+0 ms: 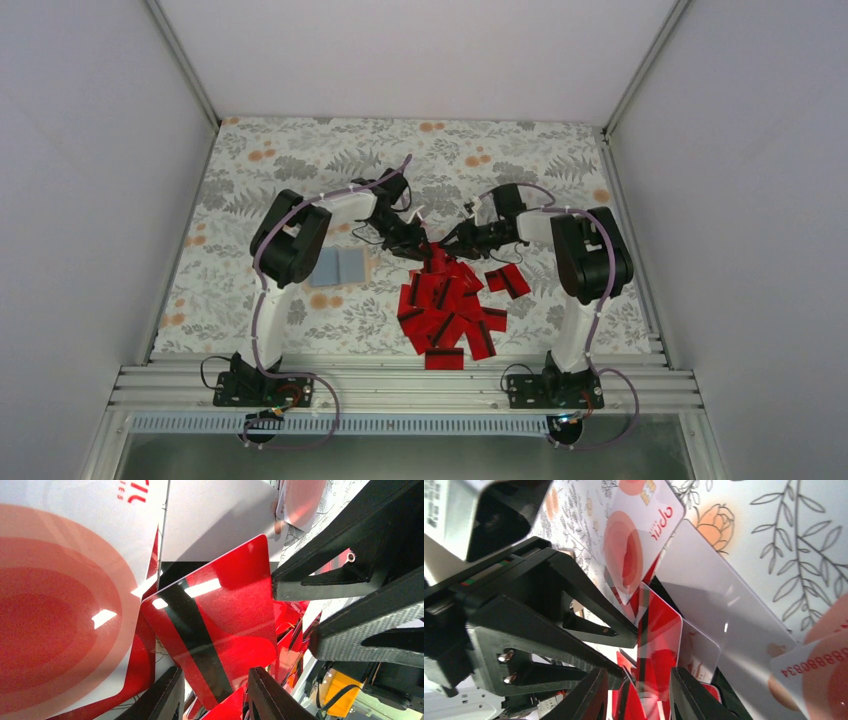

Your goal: Put the credit cards into the card holder

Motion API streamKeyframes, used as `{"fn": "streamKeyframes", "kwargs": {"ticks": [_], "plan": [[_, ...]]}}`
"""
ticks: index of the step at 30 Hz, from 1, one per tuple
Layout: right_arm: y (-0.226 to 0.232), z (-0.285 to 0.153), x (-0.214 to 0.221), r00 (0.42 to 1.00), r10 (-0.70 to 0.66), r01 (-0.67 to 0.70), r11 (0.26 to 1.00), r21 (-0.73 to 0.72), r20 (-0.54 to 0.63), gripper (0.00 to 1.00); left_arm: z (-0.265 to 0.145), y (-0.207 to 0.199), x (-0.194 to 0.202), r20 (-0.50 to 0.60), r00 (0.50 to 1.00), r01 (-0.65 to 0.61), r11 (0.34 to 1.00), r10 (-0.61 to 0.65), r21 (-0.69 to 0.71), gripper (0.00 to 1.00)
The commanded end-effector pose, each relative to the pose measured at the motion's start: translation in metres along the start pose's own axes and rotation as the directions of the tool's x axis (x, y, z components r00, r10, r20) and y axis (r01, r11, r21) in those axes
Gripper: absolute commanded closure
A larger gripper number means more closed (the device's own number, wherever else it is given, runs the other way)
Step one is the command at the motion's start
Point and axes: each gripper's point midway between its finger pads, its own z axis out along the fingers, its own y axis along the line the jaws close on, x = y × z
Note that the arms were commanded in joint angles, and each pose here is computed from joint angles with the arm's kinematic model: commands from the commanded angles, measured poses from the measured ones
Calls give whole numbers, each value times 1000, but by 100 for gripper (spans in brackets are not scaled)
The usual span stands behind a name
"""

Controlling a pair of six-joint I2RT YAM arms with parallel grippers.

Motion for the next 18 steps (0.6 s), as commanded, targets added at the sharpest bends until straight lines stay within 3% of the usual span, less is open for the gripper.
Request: {"fn": "streamKeyframes", "kwargs": {"ticks": [1, 11, 18], "plan": [[40, 8, 17, 995, -63, 49, 984, -171, -77, 68, 29, 19, 2, -15, 1000, -12, 1000, 11, -20, 66], [44, 8, 22, 993, -71, 50, 975, -216, -91, 69, 29, 23, 3, -17, 1000, -2, 1000, 2, -2, 67], [23, 15, 28, 993, -50, 36, 991, -128, -103, 70, 28, 26, 2, -13, 1000, 1, 1000, -1, 4, 67]]}}
